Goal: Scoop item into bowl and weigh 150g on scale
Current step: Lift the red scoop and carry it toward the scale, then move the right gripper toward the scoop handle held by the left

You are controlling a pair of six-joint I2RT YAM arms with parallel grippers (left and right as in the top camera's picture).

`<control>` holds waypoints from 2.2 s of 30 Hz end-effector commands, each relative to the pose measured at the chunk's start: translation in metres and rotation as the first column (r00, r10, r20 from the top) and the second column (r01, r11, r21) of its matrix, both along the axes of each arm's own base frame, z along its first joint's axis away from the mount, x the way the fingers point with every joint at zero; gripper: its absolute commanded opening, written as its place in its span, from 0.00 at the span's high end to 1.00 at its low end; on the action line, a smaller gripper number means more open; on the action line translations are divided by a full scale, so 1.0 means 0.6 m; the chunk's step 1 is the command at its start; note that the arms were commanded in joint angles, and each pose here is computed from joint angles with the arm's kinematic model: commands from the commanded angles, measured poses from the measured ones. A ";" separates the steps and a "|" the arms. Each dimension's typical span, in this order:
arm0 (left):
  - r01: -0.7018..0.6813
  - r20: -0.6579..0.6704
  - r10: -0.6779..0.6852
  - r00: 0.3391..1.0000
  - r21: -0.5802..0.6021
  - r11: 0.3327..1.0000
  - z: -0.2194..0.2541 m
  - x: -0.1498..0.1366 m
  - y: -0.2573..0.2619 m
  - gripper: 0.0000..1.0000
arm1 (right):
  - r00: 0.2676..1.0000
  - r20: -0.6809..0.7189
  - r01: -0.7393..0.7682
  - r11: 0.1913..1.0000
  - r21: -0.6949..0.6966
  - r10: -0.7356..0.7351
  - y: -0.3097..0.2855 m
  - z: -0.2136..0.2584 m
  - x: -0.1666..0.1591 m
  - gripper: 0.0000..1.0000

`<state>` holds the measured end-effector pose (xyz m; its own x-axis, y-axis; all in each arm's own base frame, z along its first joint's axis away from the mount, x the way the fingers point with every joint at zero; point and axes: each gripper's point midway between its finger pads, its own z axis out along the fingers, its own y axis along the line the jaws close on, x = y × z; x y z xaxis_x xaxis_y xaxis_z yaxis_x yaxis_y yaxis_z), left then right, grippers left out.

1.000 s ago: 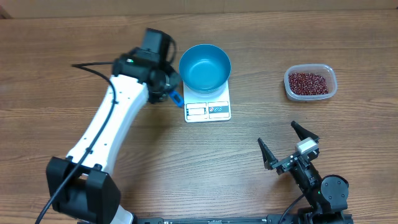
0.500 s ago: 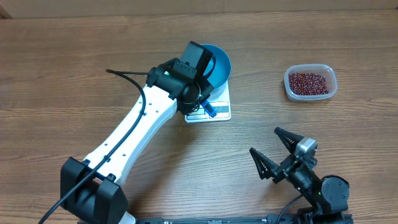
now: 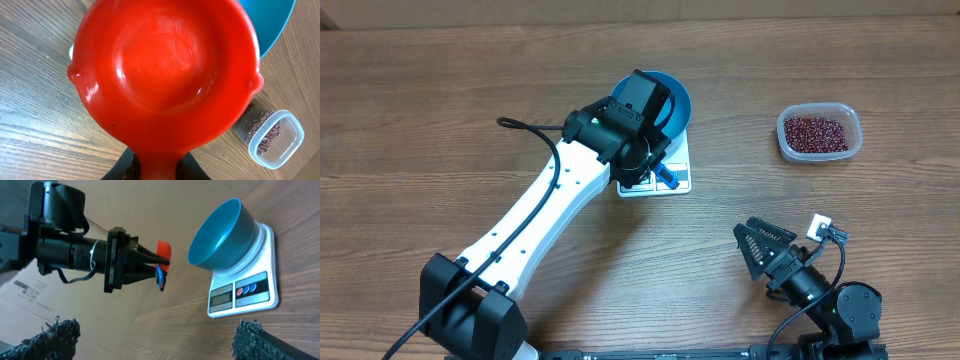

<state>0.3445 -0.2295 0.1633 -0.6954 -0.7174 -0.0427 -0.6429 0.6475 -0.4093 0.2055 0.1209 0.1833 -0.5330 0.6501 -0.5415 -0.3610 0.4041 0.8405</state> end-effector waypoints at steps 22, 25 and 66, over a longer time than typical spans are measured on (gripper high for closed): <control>-0.025 -0.011 0.024 1.000 -0.046 0.999 0.011 0.000 -0.012 0.96 | 0.987 0.136 -0.080 0.996 -0.033 0.084 0.018 0.064 -0.018 0.00; -0.025 -0.011 0.024 1.000 -0.046 0.999 0.011 0.000 -0.012 0.96 | 0.988 0.125 -0.083 0.994 -0.076 0.092 0.021 0.070 -0.010 0.00; -0.046 -0.023 0.045 0.999 -0.059 0.997 0.011 -0.001 -0.014 0.96 | 0.963 -0.014 -0.260 0.922 -0.286 0.268 0.190 0.018 0.171 0.41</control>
